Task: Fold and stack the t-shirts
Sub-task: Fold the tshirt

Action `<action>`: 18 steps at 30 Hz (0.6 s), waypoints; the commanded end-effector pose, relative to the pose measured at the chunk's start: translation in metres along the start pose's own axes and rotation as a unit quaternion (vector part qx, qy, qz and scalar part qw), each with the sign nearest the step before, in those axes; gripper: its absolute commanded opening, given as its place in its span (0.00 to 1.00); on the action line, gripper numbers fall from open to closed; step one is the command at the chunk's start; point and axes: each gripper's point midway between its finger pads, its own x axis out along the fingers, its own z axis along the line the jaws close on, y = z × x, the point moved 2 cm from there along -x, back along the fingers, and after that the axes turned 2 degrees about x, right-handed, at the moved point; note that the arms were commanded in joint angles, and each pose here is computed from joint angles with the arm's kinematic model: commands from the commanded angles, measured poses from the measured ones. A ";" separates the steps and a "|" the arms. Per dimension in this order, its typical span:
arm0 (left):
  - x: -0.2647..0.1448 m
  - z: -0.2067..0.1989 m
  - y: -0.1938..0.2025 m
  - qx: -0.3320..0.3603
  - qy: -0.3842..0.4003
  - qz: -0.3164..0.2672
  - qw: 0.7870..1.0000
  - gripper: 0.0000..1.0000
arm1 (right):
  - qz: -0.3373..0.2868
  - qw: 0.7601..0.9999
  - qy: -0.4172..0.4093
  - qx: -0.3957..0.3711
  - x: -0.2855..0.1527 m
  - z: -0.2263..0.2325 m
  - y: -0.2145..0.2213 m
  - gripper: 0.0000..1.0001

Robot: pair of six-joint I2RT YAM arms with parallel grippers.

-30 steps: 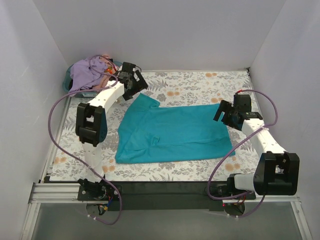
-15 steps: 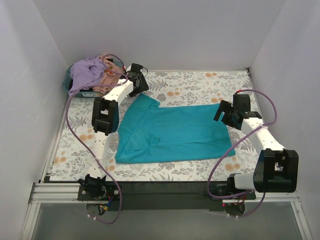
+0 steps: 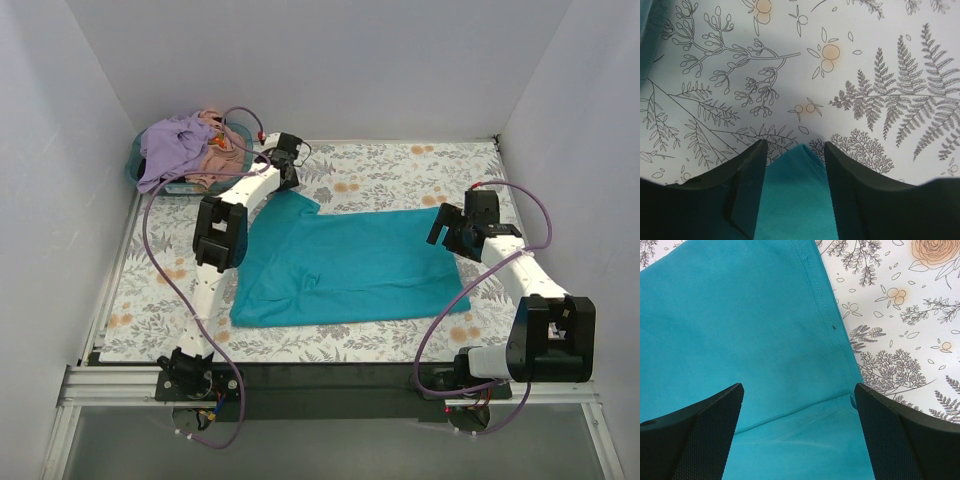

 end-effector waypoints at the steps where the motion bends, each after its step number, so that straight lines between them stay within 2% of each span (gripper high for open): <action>1: -0.004 0.007 0.026 0.039 -0.027 0.029 0.998 0.46 | -0.020 1.000 0.006 -0.006 0.001 -0.003 -0.008 0.98; 7: -0.002 0.005 0.039 0.053 -0.034 0.045 0.997 0.29 | -0.017 1.000 0.020 -0.004 0.007 -0.006 -0.010 0.98; 9: -0.002 0.006 0.042 0.053 -0.037 0.046 0.997 0.19 | -0.018 1.000 0.021 -0.002 0.011 -0.004 -0.015 0.98; 11: -0.002 0.008 0.042 0.048 -0.043 0.045 0.997 0.01 | -0.018 1.000 0.021 -0.003 0.013 -0.002 -0.020 0.99; 18: -0.018 0.008 0.026 0.041 -0.038 0.019 0.998 0.00 | -0.023 1.000 0.005 -0.013 0.031 0.016 -0.052 0.98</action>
